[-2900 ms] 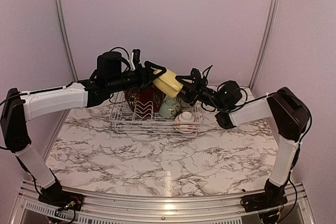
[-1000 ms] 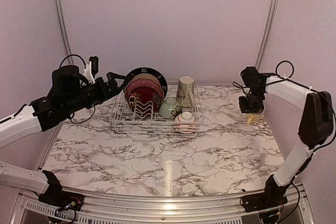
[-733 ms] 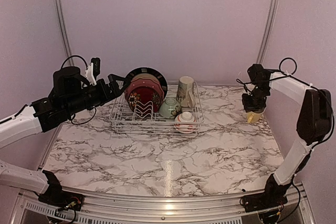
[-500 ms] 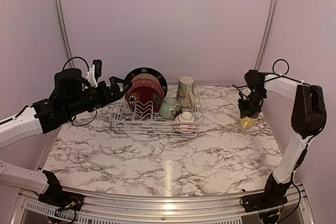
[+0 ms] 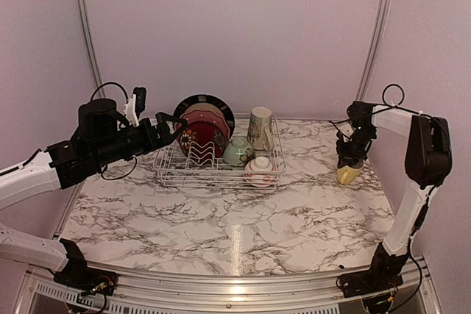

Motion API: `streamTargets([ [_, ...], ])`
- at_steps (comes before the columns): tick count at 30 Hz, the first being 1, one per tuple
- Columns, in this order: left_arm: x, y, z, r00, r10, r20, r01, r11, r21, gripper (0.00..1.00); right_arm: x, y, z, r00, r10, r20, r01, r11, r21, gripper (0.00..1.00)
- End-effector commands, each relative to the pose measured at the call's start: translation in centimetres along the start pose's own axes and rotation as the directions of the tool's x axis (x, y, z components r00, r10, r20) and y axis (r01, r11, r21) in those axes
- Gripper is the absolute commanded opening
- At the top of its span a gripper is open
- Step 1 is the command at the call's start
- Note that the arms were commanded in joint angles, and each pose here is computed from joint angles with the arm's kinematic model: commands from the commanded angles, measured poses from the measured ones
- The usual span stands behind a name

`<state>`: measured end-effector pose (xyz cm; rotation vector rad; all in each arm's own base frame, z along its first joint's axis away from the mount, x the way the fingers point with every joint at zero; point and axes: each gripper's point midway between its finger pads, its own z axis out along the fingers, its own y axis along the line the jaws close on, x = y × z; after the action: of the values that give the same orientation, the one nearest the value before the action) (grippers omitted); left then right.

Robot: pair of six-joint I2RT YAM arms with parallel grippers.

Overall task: Unload the mixed dishes from the dish rack
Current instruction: Place the cup at the corner of the board, then grab the cup from the dish rack.

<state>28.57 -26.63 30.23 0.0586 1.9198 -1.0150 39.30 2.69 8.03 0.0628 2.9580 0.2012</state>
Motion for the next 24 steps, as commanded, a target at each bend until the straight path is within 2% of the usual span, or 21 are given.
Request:
streamTargets([
  [1,0.5,-0.3,0.1,1.0,0.016,-0.014,-0.016,1.0,0.013,0.99,-1.4,0.6,-0.3,0.999,-0.022,0.027,0.023,0.999,-0.032,0.04],
  [9,0.9,-0.4,0.7,0.999,0.02,-0.028,-0.019,1.0,0.012,0.99,-2.8,0.1,-2.1,0.996,-0.023,0.082,0.022,1.0,0.011,0.35],
  [12,1.0,-0.6,0.7,0.999,0.023,-0.031,-0.022,1.0,0.014,0.99,-3.3,0.2,-2.9,0.994,-0.025,0.106,0.023,1.0,0.017,0.42],
  [16,1.2,-0.5,0.9,0.999,0.025,-0.033,-0.025,1.0,0.008,0.99,-3.9,0.1,-4.7,0.988,-0.027,0.155,0.022,0.999,0.036,0.48],
  [24,1.0,-0.4,0.8,0.999,0.038,-0.031,-0.039,0.999,-0.02,0.99,-5.5,0.6,-9.7,0.955,-0.052,0.291,0.027,0.996,0.089,0.52],
])
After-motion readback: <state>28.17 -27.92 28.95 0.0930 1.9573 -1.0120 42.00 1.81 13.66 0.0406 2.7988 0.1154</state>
